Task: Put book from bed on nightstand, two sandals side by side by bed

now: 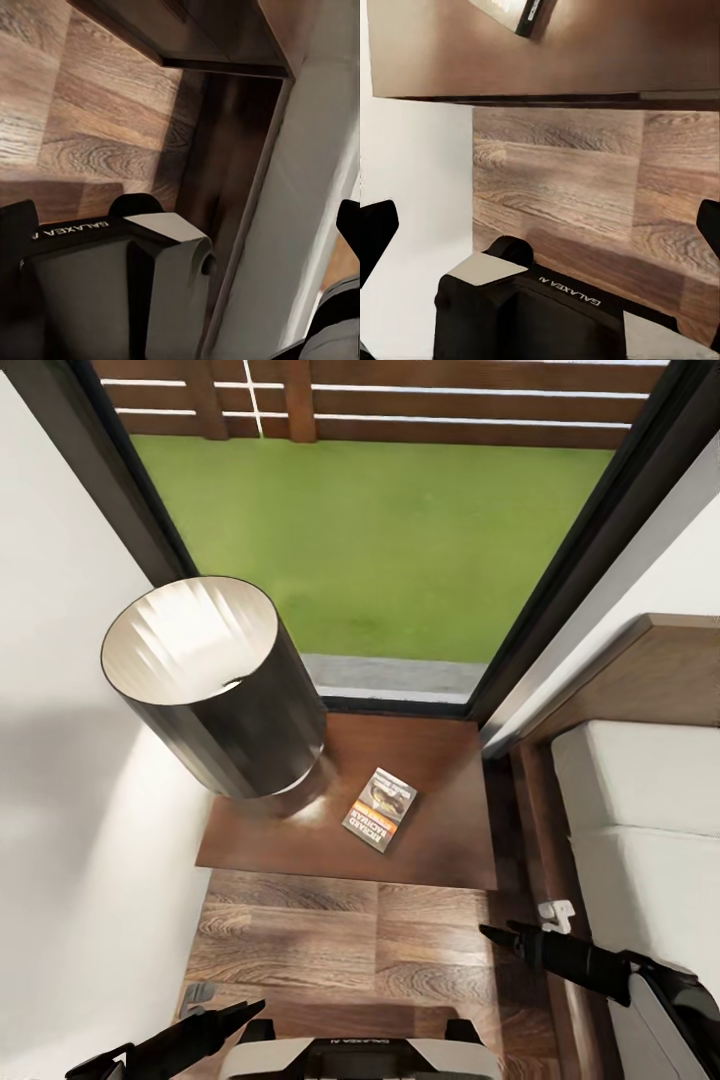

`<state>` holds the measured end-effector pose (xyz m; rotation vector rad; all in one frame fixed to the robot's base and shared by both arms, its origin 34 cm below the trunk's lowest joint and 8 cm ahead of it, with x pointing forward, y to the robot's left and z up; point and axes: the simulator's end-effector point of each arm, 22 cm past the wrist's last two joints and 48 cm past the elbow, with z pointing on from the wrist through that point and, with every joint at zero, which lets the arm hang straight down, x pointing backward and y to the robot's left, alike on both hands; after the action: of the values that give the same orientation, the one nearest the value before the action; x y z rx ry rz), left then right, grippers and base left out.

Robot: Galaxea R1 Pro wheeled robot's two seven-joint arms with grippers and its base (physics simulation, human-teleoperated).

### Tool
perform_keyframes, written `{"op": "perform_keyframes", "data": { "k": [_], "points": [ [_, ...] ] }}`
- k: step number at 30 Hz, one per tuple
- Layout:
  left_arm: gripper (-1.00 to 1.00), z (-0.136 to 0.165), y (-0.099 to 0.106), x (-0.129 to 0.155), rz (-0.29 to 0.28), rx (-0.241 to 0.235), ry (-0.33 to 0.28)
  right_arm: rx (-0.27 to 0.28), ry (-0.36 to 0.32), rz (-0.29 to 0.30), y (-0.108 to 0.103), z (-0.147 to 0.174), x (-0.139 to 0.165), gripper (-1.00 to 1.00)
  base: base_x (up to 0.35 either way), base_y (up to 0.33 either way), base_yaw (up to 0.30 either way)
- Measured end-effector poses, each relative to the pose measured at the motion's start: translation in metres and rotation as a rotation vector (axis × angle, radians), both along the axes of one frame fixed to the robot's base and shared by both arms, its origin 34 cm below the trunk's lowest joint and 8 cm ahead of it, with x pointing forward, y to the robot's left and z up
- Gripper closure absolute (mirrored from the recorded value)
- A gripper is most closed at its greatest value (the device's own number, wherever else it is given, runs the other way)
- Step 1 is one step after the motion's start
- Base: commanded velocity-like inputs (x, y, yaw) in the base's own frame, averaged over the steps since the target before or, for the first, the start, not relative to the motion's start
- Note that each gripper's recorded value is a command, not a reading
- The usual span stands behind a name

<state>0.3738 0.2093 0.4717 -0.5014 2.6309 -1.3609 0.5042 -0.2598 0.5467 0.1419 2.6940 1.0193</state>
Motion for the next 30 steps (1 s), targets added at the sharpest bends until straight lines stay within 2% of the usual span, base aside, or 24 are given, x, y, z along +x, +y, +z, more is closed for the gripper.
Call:
{"op": "perform_keyframes", "data": {
  "k": [5, 7, 11, 15, 19, 23, 30],
  "points": [
    [-1.00, 0.003, 0.003, -0.002, -0.004, 0.028, 0.011, -0.004, 0.030, -0.001, -0.001, 0.004, -0.018, -1.00, 0.000, 0.000, 0.000],
    [-1.00, 0.003, 0.002, -0.003, -0.004, 0.040, 0.017, -0.018, 0.091, -0.014, -0.008, -0.005, -0.055, -1.00, 0.000, 0.000, 0.000],
    [-1.00, 0.007, -0.007, -0.003, -0.005, 0.041, 0.013, -0.072, 0.105, -0.046, -0.029, -0.022, -0.095, -1.00, 0.000, 0.000, 0.000],
    [-1.00, 0.004, -0.005, -0.010, -0.034, 0.092, 0.025, -0.162, 0.178, -0.096, -0.064, -0.048, -0.168, -1.00, 0.000, 0.000, 0.000],
    [-1.00, 0.000, -0.010, -0.018, -0.058, 0.139, 0.049, -0.209, 0.259, -0.125, -0.080, -0.053, -0.222, -1.00, 0.000, 0.000, 0.000],
    [-1.00, -0.004, -0.013, -0.025, -0.075, 0.187, 0.073, -0.227, 0.296, -0.136, -0.084, -0.050, -0.244, -1.00, 0.000, 0.000, 0.000],
    [-1.00, 0.001, -0.015, -0.042, -0.079, 0.212, 0.113, -0.245, 0.361, -0.152, -0.090, -0.041, -0.275, -1.00, 0.000, 0.000, 0.000]
  ]
}}
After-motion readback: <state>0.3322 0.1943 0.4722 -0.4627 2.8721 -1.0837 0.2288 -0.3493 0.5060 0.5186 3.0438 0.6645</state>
